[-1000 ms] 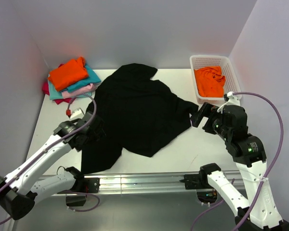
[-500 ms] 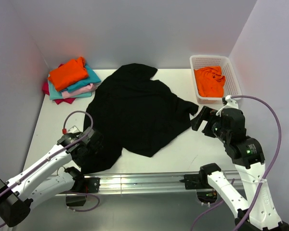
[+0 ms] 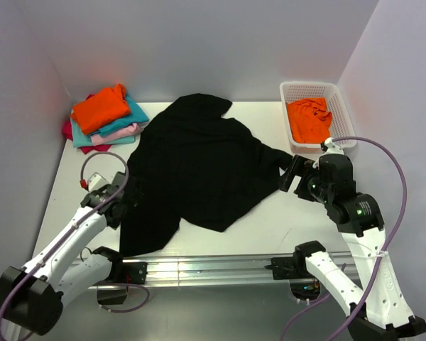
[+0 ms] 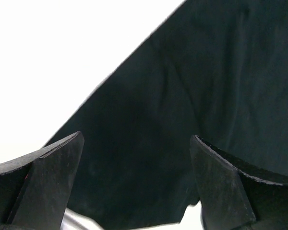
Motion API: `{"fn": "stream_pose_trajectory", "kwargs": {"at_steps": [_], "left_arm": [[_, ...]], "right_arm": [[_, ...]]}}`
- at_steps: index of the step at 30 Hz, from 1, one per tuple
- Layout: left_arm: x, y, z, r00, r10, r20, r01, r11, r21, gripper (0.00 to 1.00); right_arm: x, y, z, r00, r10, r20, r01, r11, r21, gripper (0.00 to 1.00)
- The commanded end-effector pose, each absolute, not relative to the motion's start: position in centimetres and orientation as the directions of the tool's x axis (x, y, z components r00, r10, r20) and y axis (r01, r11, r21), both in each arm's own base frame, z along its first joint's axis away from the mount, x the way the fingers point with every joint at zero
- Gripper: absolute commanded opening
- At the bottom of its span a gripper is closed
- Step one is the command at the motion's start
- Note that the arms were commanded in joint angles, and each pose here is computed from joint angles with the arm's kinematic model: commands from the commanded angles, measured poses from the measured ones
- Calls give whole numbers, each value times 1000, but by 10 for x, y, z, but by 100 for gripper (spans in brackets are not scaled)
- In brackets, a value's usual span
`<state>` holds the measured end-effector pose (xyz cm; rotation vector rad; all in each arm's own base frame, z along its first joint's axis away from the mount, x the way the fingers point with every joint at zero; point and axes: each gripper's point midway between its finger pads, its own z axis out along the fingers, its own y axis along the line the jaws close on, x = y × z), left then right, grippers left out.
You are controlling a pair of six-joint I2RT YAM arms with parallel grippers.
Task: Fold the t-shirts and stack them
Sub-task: Flatten out the tshirt
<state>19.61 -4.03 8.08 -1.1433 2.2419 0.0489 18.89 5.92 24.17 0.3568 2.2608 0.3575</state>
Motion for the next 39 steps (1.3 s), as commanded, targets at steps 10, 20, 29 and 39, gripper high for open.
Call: {"fn": "stream_pose_trajectory", "kwargs": {"at_steps": [10,20,29,39], "left_arm": [[242,-13,78,-553,-793,-254,-718,609,-337,100],[202,-16,44,-514,-853,-90,-817,519,-252,98],[171,-35,27,-519,-849,-99,-842,528,-114,96],[142,-54,60,-571,-811,-125,-800,584,-136,93]], "right_arm": [[200,61,257,-652,343,-676,135,930,342,95],[225,69,253,-692,332,-641,144,934,328,95],[243,79,231,-741,337,-581,164,930,330,95],[246,81,200,-788,320,-525,180,937,300,95]]}}
